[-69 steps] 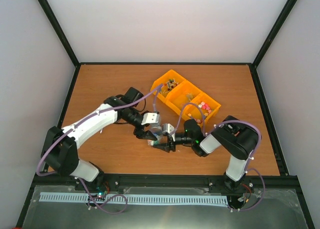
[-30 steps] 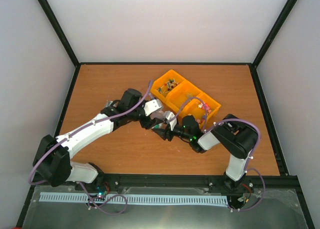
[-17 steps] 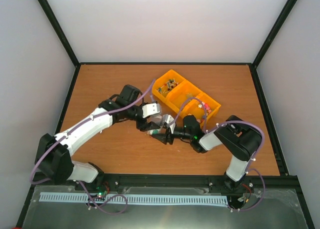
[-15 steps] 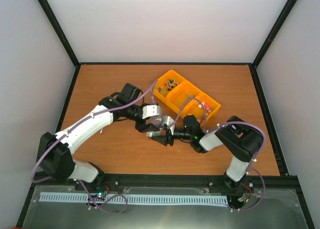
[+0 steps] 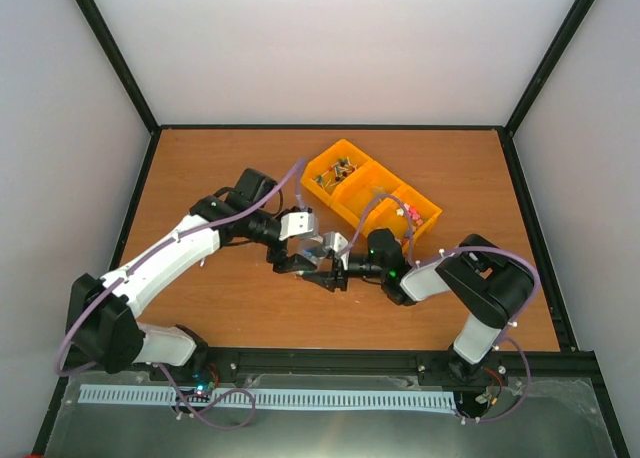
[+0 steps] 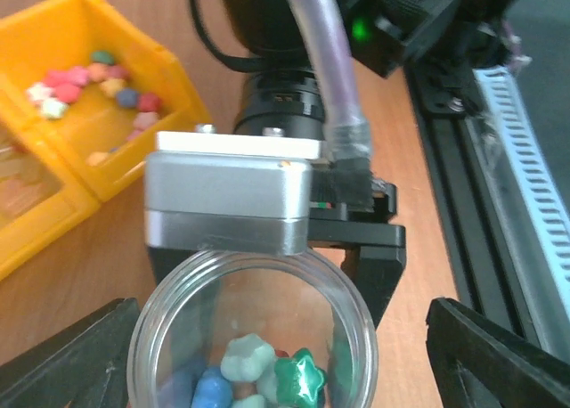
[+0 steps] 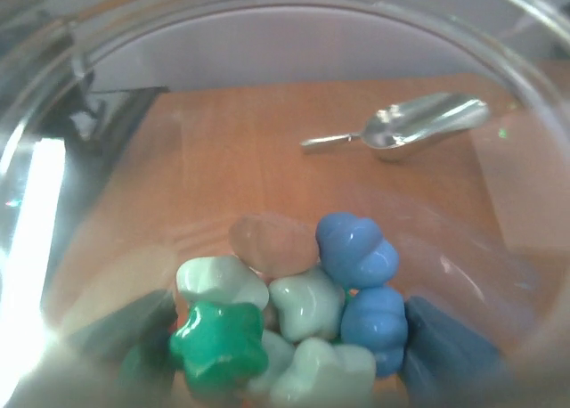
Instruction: Pack the candies
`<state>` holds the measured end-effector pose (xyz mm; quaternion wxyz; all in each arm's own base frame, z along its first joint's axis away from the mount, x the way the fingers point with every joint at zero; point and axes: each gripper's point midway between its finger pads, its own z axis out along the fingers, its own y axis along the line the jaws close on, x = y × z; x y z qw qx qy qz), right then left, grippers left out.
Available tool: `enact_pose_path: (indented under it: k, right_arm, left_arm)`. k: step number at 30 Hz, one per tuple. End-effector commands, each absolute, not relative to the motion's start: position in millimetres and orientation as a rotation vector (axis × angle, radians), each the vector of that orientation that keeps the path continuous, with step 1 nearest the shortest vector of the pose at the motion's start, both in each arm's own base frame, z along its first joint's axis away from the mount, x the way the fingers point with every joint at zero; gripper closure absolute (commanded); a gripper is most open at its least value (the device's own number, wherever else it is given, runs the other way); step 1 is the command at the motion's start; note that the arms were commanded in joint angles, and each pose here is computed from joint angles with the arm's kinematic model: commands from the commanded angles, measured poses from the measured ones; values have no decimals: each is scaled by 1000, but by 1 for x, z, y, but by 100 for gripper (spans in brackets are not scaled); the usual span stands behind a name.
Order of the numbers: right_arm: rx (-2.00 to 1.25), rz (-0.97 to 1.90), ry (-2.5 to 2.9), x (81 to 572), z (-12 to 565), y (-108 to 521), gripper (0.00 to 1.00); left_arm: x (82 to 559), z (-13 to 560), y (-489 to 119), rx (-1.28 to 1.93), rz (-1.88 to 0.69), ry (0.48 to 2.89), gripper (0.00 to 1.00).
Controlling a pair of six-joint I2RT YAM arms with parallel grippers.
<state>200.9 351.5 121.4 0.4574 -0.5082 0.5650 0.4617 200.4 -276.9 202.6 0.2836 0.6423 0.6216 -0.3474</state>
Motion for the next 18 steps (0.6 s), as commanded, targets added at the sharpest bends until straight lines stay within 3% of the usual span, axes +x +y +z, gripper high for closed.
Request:
enact_pose_path:
  k: [1, 9, 18]
  right_arm:
    - [-1100, 905, 1427, 249, 135, 346, 74]
    - [-949, 768, 1592, 287, 117, 339, 76]
    - [-948, 801, 1607, 280, 117, 347, 76]
  left_arm:
    - [242, 217, -279, 1448, -772, 1763, 9]
    - [275, 198, -276, 1238, -643, 1863, 9]
    - [289, 190, -284, 1193, -567, 1883, 10]
